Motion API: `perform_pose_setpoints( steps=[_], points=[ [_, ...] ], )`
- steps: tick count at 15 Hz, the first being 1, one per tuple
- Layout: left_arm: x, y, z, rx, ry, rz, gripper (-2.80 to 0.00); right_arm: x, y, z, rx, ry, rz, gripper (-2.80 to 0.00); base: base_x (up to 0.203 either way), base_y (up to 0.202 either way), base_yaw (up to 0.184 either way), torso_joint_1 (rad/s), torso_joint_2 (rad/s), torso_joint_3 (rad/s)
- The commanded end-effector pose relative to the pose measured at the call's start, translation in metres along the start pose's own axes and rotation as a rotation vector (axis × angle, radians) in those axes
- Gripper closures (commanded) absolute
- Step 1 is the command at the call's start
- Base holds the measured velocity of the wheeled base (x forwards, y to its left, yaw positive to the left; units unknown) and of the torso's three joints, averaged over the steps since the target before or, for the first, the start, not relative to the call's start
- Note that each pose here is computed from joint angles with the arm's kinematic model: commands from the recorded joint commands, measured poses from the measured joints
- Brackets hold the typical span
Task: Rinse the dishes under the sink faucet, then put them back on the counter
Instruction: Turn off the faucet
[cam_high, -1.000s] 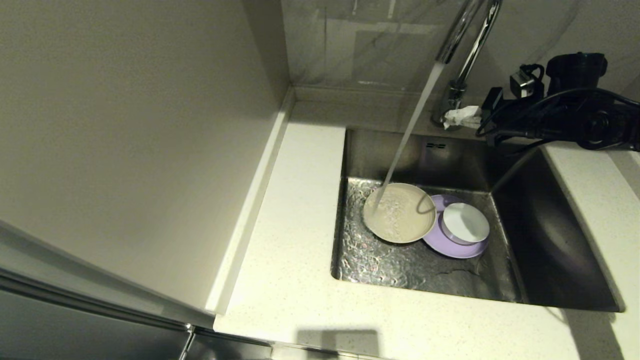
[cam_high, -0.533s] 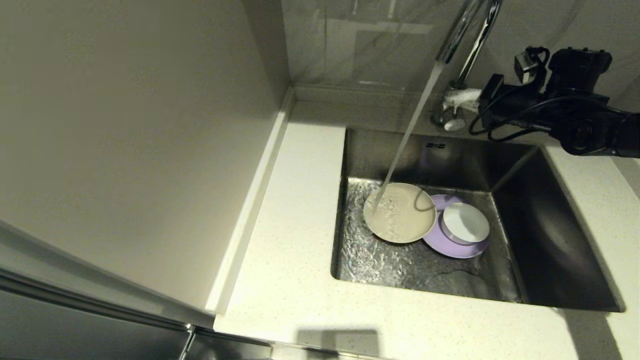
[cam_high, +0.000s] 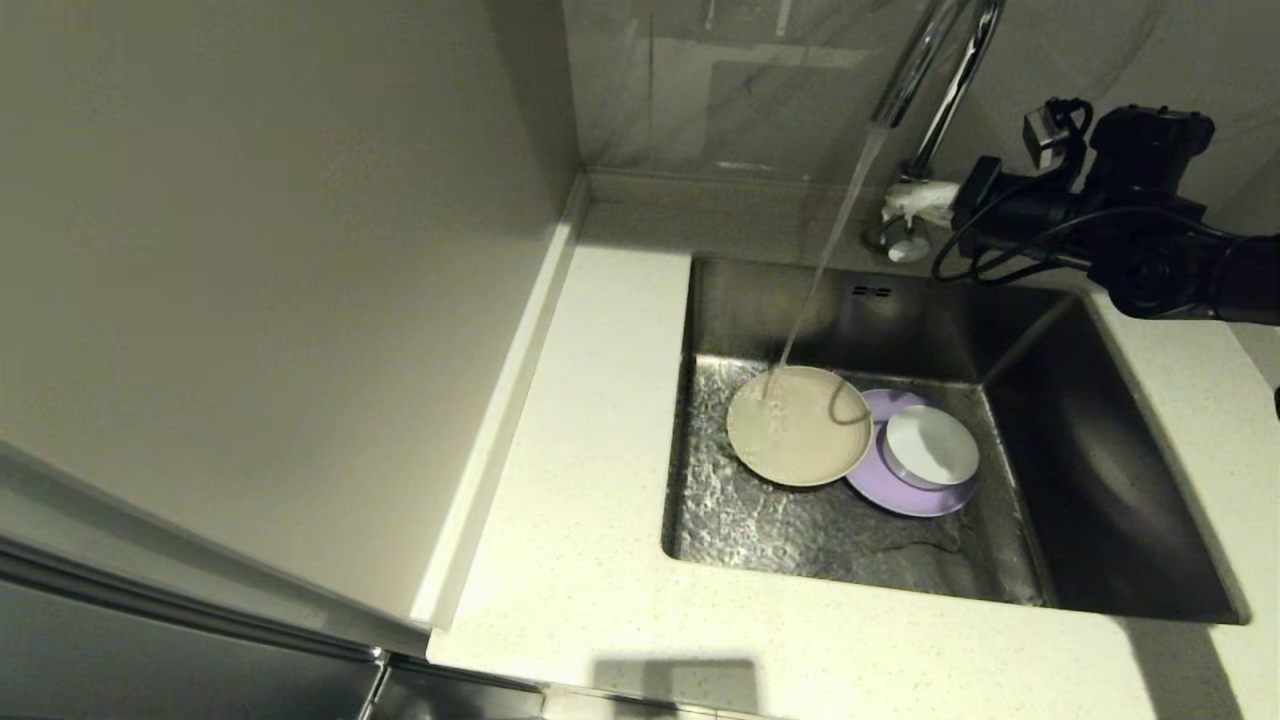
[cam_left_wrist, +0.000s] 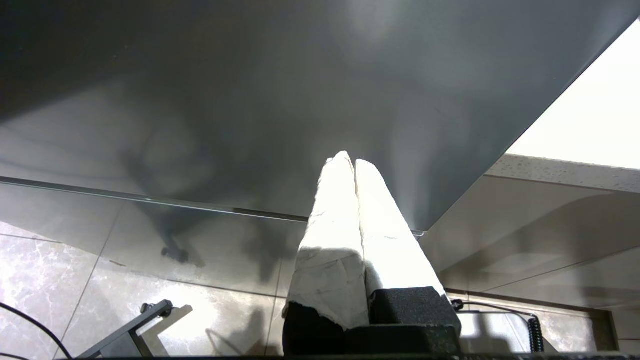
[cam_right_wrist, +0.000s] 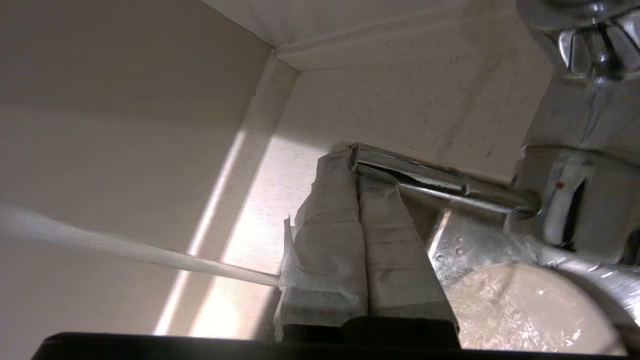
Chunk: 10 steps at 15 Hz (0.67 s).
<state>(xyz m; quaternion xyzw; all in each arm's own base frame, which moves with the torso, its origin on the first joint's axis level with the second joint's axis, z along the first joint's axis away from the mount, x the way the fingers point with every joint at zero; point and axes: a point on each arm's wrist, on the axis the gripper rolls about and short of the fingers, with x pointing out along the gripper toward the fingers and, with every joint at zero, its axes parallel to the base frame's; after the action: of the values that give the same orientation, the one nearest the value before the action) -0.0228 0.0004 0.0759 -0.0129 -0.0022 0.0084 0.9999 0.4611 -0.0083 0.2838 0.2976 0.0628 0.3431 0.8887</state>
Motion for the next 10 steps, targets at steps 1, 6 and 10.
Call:
perform_pose_setpoints(
  steps=[1,6,10],
  points=[
    [0.0,0.0,0.0,0.0,-0.003,0.0,0.0,0.0,-0.004,0.0,-0.032,-0.002,-0.001,0.0,0.0,0.0,0.0,0.0,0.0,0.0],
    [0.0,0.0,0.0,0.0,-0.003,0.0,0.0,-0.002,-0.02,-0.001,-0.13,-0.017,-0.018,0.0,0.0,0.0,0.0,0.0,0.0,0.0],
    [0.0,0.0,0.0,0.0,-0.005,0.0,0.0,0.001,-0.023,0.001,-0.194,-0.076,0.019,0.0,0.0,0.0,0.0,0.0,0.0,0.0]
  ],
)
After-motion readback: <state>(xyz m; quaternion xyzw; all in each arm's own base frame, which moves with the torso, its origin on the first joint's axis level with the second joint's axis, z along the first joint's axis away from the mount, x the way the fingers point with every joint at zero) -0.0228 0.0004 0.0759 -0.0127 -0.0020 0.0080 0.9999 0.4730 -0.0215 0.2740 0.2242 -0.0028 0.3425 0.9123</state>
